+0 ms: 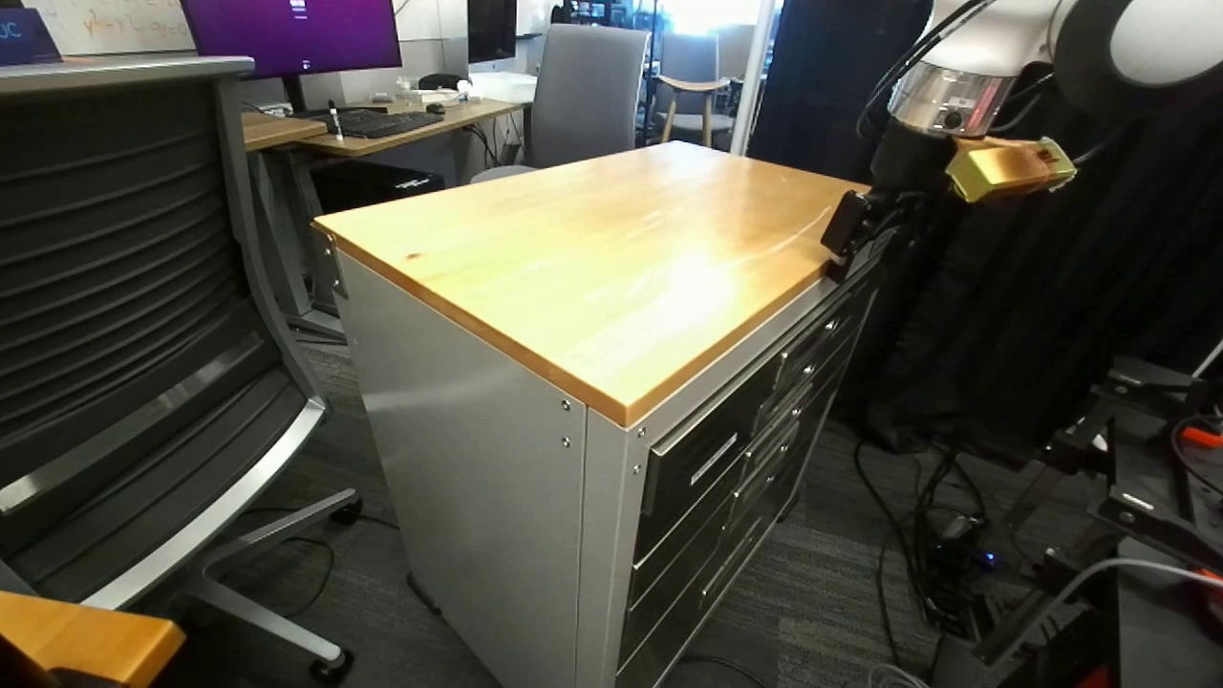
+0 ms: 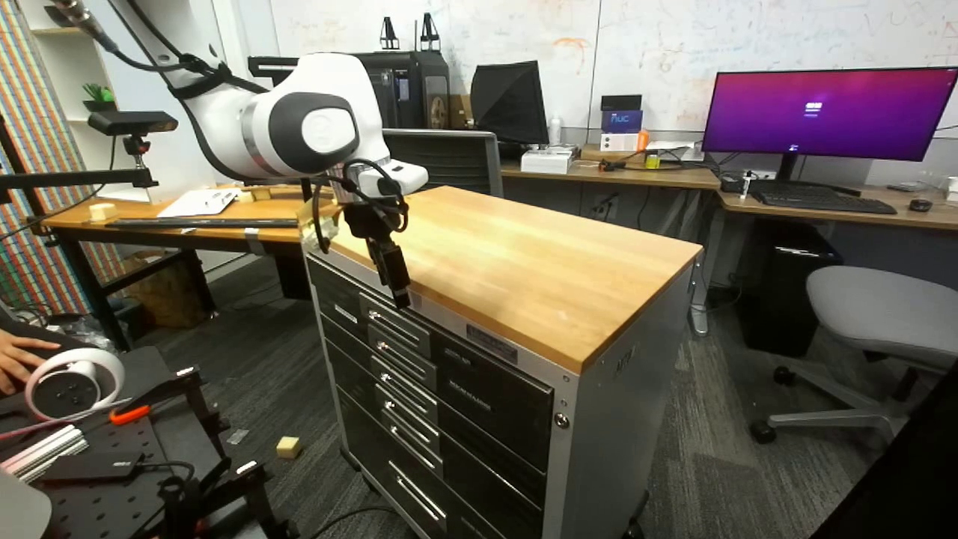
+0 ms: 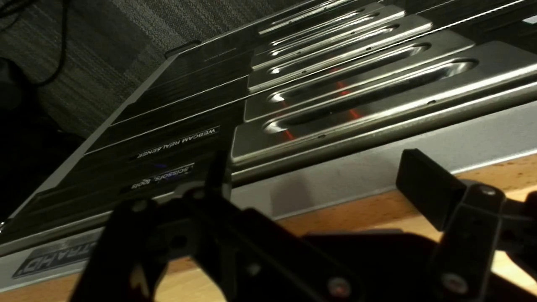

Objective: Put the screwdriver in the drawer and then close the drawer

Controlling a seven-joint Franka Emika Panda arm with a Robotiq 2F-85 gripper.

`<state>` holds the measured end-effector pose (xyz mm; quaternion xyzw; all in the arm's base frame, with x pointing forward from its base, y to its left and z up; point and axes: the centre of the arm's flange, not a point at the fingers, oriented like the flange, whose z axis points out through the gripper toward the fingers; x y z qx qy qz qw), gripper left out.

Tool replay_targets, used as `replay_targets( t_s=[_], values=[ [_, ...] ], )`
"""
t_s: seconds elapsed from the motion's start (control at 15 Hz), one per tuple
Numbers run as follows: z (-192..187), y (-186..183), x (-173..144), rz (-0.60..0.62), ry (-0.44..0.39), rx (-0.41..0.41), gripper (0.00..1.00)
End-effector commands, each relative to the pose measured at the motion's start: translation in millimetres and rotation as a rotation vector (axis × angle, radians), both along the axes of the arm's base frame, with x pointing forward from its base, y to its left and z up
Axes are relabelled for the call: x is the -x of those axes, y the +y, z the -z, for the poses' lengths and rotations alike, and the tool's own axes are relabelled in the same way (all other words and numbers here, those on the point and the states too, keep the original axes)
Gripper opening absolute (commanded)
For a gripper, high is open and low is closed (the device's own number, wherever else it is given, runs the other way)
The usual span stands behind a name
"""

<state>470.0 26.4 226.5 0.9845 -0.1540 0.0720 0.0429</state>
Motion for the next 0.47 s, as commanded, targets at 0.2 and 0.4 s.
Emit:
replay_targets(
  t_s=[0.2, 0.4],
  values=[
    [1.7, -0.1, 1.0, 0.0, 0.004, 0.001, 1.0],
    [6.1, -0.3, 3.3, 0.0, 0.015, 0.002, 1.0]
  ],
)
